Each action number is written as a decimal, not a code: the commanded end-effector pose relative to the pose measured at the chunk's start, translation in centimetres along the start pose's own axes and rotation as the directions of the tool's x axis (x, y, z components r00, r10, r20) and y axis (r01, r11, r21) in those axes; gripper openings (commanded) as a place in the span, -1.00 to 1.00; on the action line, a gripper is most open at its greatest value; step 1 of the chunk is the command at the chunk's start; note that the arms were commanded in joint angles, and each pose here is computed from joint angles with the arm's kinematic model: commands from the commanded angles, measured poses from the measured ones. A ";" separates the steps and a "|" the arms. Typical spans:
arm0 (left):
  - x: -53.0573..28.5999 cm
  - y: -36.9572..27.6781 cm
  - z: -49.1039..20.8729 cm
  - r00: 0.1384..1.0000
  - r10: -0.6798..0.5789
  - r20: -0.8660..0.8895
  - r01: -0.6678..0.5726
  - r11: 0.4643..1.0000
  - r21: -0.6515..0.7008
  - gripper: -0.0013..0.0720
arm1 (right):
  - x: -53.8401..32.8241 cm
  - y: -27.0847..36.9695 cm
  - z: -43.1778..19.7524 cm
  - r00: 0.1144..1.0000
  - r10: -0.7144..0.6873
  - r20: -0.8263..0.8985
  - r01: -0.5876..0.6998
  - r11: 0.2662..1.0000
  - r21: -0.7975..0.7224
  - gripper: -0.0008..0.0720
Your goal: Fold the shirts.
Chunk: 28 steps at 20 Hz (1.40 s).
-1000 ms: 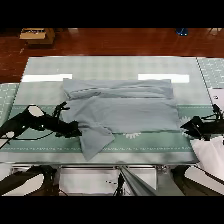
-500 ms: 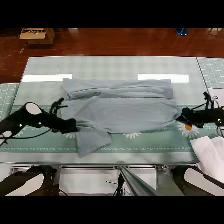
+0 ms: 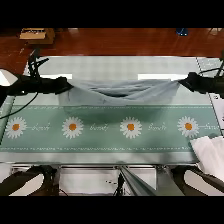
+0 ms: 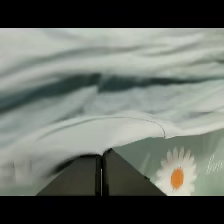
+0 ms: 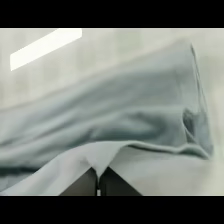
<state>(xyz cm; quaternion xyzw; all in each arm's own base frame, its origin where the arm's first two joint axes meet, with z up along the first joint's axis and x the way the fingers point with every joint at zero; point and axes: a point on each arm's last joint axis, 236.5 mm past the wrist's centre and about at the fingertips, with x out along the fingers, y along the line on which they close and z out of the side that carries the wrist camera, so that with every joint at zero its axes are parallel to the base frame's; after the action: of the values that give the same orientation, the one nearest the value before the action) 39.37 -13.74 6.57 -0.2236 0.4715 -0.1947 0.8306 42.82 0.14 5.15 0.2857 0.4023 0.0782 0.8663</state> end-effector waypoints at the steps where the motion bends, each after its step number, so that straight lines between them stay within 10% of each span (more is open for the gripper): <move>1: 2.1 0.8 4.2 0.999 -0.007 0.043 0.009 0.999 -0.043 -0.92 | 3.8 0.1 3.7 0.987 -0.028 0.157 0.020 0.999 0.049 -0.92; 19: 11.8 12.1 0.5 0.980 -0.019 -0.197 -0.050 0.940 -0.337 -0.86 | 10.1 -6.9 0.7 0.984 -0.160 0.072 0.153 0.984 0.086 -0.91; 21: 11.5 12.6 1.2 0.984 -0.012 -0.179 -0.051 0.938 -0.342 -0.05 | 10.1 -6.8 0.6 0.985 -0.158 0.066 0.152 0.985 0.084 -0.87; 23: 10.6 12.7 2.0 0.984 -0.023 -0.176 -0.040 0.938 -0.343 0.82 | 9.9 -6.7 0.8 0.985 -0.155 0.071 0.150 0.986 0.080 -0.12; 28: 6.3 14.3 3.9 0.977 -0.017 -0.214 -0.043 0.961 -0.274 0.87 | 5.0 -8.2 4.3 0.960 -0.221 0.170 0.234 0.971 -0.056 0.00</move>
<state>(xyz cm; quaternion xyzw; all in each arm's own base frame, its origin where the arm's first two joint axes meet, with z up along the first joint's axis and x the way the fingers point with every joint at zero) 48.04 -6.67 -5.05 -0.3363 0.5680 -0.1349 0.7390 49.13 -4.20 -2.26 0.2543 0.3698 -0.0195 0.8934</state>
